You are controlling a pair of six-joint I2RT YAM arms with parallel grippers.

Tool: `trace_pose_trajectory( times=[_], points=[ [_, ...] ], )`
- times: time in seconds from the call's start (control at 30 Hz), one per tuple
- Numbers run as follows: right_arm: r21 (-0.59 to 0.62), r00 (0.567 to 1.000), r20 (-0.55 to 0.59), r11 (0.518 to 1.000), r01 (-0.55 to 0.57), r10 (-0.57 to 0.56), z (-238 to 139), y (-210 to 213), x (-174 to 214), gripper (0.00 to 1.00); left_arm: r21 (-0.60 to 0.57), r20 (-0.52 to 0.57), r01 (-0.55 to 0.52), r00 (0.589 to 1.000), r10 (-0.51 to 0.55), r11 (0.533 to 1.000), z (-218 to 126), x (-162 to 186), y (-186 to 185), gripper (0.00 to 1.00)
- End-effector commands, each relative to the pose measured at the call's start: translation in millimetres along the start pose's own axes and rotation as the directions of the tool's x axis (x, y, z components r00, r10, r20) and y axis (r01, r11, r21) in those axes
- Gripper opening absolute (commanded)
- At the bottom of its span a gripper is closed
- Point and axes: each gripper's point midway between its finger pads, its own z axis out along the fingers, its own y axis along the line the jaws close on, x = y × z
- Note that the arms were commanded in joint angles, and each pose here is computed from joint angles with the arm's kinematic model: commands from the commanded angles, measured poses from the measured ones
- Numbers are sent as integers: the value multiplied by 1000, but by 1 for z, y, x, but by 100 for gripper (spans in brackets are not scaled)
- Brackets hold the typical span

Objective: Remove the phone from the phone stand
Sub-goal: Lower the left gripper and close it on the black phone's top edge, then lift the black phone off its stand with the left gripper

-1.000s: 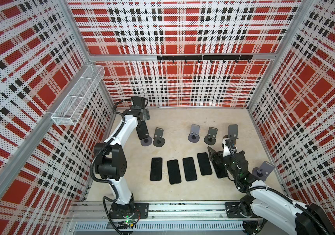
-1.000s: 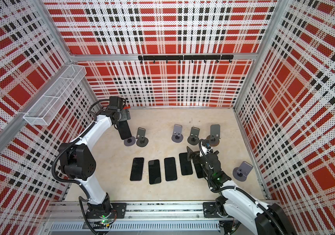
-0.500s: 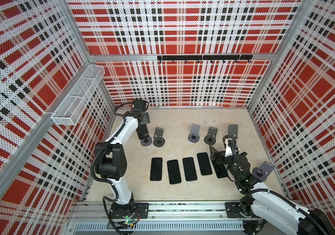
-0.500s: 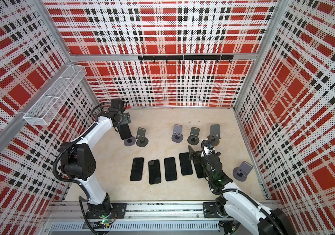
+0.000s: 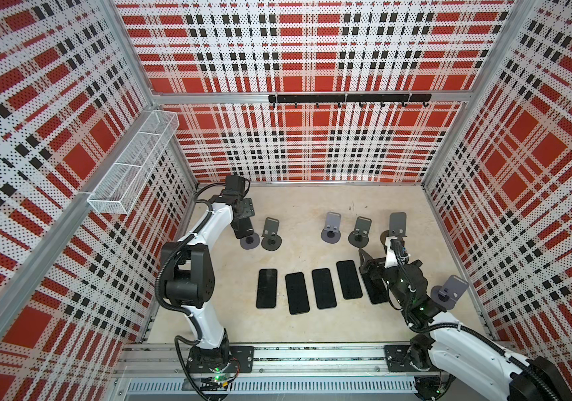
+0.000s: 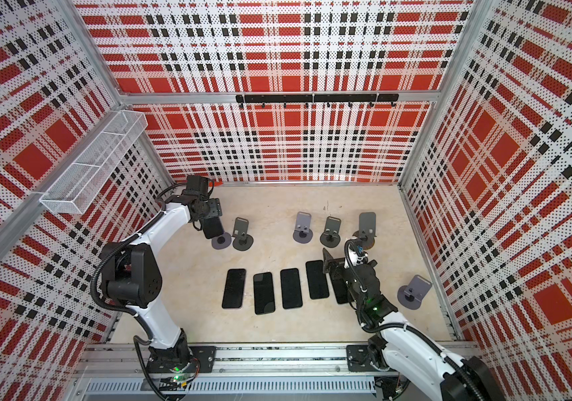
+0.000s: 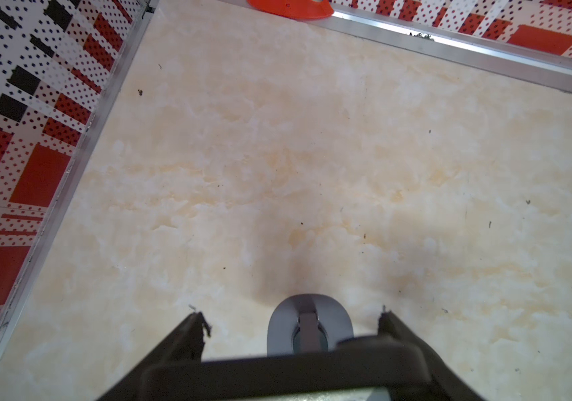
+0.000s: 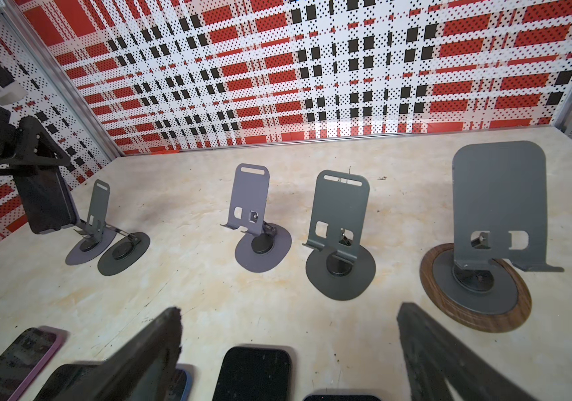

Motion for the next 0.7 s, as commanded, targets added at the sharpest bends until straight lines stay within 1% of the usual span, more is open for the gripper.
trace_pose_trajectory(
  times=[0.0, 0.2, 0.37, 0.67],
  points=[
    [8, 1000, 16, 1000, -5, 4, -1, -2, -2, 100, 34, 39, 23, 999, -25, 999, -14, -10, -1, 81],
    [7, 1000, 16, 1000, -3, 3, -1, -2, -2, 100, 43, 41, 33, 999, -35, 999, -16, -10, -1, 77],
    [8, 1000, 15, 1000, -3, 3, 0, -2, -2, 100, 54, 41, 32, 999, -34, 998, -19, -10, -3, 76],
    [9, 1000, 10, 1000, -2, 2, 0, -2, -1, 100, 89, 37, 25, 999, -28, 996, -22, -10, -8, 69]
  ],
)
